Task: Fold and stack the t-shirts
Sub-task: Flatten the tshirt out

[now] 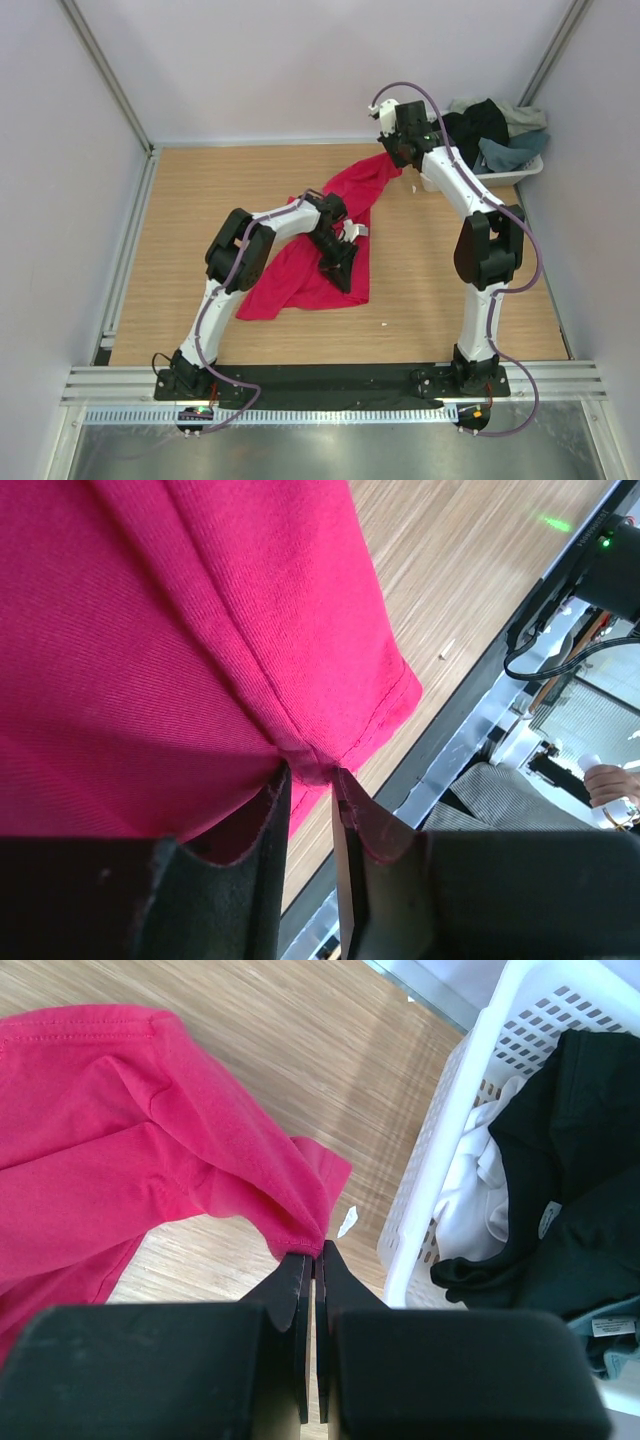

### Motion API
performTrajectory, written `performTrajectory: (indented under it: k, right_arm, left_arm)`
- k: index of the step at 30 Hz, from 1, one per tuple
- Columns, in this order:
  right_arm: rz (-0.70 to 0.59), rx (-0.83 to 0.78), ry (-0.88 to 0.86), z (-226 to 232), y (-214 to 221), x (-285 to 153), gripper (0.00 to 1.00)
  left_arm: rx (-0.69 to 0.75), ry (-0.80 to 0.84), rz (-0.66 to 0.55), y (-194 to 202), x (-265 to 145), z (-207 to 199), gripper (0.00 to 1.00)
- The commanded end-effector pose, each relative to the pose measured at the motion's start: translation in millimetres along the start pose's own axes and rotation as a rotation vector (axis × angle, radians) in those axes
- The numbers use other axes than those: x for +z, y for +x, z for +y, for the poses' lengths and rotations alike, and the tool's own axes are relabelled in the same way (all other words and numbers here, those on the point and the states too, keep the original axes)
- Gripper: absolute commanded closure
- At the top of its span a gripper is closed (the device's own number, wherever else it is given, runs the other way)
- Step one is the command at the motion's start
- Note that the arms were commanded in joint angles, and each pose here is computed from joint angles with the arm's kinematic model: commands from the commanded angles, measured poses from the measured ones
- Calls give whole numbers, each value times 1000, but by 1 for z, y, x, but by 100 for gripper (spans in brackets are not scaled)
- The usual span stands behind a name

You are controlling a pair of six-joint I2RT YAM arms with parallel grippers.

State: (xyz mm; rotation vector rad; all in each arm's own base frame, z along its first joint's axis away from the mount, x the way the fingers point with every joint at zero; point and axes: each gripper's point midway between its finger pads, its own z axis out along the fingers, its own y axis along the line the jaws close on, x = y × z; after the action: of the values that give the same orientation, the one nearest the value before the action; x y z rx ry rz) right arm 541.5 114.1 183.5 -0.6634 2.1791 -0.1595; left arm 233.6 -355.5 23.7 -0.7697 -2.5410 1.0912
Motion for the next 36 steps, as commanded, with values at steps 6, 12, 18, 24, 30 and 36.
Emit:
performTrajectory:
  k: [6, 12, 18, 24, 30, 36]
  right_arm:
    - [-105, 6, 65, -23, -32, -37, 99]
    - [-102, 4, 69, -24, -29, -37, 99]
    - [-107, 1, 72, -26, -30, -41, 99]
    - [-110, 2, 76, -28, -30, -42, 99]
    - [-128, 10, 104, -36, -36, -53, 99]
    - [-182, 43, 164, -57, -49, -84, 99]
  left_arm:
    - [26, -76, 12, -3, 6, 10, 75]
    - [80, -156, 43, 2, 15, 10, 74]
    - [125, -213, 66, 9, 20, 9, 82]
    - [154, -245, 72, 11, 19, 11, 94]
    - [249, -335, 6, 5, -24, -5, 100]
    - [422, -486, -201, -2, -134, -35, 100]
